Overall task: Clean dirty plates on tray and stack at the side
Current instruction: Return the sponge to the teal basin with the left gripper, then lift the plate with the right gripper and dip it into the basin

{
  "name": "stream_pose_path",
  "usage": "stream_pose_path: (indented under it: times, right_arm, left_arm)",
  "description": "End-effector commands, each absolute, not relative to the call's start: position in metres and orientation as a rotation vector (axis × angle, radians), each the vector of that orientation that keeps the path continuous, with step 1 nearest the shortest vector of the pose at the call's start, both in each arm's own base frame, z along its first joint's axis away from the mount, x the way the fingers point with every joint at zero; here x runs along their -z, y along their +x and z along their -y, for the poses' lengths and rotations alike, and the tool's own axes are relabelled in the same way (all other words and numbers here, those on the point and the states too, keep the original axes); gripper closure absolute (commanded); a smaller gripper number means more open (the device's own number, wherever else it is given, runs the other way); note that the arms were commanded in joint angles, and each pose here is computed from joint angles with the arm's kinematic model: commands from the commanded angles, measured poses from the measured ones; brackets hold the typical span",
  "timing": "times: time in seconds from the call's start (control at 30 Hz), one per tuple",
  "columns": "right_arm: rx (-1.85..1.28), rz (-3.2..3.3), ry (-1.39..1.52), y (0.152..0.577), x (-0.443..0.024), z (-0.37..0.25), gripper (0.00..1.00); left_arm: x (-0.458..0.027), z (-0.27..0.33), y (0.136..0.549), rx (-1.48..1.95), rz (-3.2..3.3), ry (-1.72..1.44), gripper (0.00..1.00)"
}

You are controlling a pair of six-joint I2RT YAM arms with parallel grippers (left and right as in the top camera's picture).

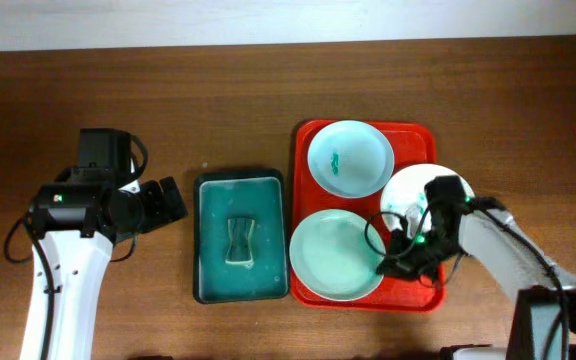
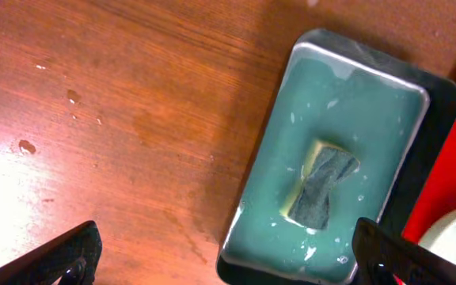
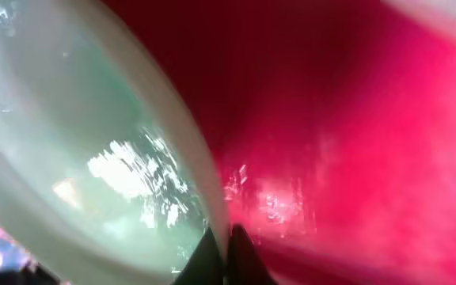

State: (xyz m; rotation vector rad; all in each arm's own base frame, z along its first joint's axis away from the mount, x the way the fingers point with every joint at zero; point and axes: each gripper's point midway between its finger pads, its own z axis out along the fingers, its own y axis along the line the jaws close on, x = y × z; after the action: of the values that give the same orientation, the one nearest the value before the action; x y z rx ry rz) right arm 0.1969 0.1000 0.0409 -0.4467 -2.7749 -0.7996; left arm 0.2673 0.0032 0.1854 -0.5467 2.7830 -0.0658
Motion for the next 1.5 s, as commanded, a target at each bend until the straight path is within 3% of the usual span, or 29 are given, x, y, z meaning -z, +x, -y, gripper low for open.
stream_pose_path:
  times: [0.0,0.13,0.4,0.67,0.77,0.97,1.07,1.23,1.47]
  right_arm:
    - [0.674,2.926,-0.347,0.228,-0.087,-0.086,0.96]
    - [0.659,3.025,-0.13,0.246,-0.13,-0.112,0.96]
    - [0.424,3.425,0.131,0.291,-0.121,-0.208,0.96]
    - [0.116,3.787,0.338,0.328,-0.16,-0.227,0.96]
    - [-0.034,3.859,0.603,0.324,-0.187,-0.243,0.96]
    - [-0.326,3.964,0.731,0.311,-0.217,-0.256,0.96]
    - [-0.429,3.938,0.955,0.297,-0.223,-0.268,0.96]
    - [-0.729,4.001,0.959,0.29,-0.243,-0.264,0.96]
    - [-0.779,3.98,1.006,0.29,-0.244,-0.264,0.96]
  left_arm:
    - [-0.192,-0.007,0.27,0.051,-2.764,-0.525,0.0]
    - [-0.192,-0.007,0.27,0.051,-2.764,-0.525,0.01]
    - [-0.192,-0.007,0.27,0.051,-2.764,-0.525,0.01]
    - [-0.192,-0.007,0.27,0.051,-2.764,-0.525,0.01]
    - [-0.192,-0.007,0.27,0.051,-2.764,-0.525,0.01]
    - [-0.192,-0.007,0.27,0.051,-2.764,-0.525,0.01]
    - [-0.192,-0.007,0.27,0.051,-2.764,-0.525,0.01]
    - [-0.192,-0.007,0.27,0.051,-2.764,-0.525,0.01]
    - [-0.192,-0.007,0.27,0.051,-2.764,-0.525,0.01]
